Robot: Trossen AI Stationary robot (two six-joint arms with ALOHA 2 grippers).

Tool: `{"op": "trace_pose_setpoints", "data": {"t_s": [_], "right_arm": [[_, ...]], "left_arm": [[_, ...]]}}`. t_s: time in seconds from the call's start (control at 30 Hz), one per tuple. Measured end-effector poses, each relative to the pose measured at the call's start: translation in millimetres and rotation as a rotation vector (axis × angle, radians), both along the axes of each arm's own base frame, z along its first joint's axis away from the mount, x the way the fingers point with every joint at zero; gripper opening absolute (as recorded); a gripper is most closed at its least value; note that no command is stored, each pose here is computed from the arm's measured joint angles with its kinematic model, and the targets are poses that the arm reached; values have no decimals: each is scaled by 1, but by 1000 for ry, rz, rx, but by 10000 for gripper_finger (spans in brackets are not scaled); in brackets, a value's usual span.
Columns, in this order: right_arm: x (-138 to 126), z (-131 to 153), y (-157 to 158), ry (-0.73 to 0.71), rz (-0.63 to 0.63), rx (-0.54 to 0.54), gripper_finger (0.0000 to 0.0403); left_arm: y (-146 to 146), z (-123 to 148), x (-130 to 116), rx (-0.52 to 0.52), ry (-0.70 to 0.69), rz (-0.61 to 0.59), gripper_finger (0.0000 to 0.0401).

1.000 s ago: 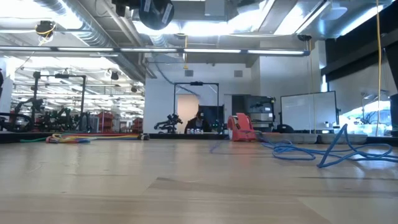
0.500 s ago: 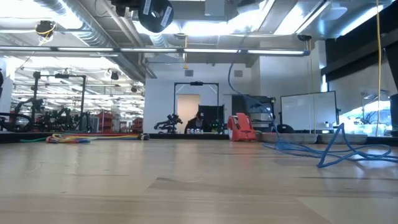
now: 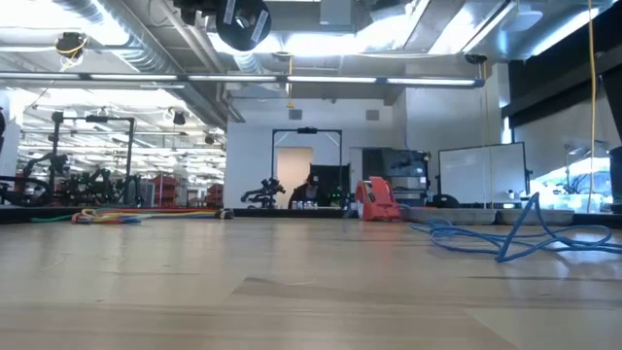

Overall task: Coil cords
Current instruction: Uncoil the blue wire from the black spool

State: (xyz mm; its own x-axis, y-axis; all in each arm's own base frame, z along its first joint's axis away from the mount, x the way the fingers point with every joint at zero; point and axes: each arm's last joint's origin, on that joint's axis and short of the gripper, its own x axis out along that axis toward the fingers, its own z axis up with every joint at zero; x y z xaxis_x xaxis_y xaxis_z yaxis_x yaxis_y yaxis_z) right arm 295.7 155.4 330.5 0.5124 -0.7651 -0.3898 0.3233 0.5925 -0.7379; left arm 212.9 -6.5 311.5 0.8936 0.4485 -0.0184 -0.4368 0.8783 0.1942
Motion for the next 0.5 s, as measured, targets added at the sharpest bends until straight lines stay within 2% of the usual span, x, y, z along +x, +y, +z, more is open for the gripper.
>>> {"op": "trace_pose_setpoints", "data": {"t_s": [0.13, 0.3, 0.4, 0.5], "right_arm": [[-1, -49, -26, 35, -155, 19, 1], [-8, -103, -50, 110, -266, 46, 1], [-9, -131, -60, 136, -280, 100, 1], [-1, -156, -60, 152, -202, 218, 1]], "left_arm": [[0, 0, 0, 0, -1, -2, 5], [0, 0, 0, 6, 2, -1, 5], [0, 0, 0, 6, 1, -1, 5], [0, 0, 0, 6, 1, -1, 5]]}}
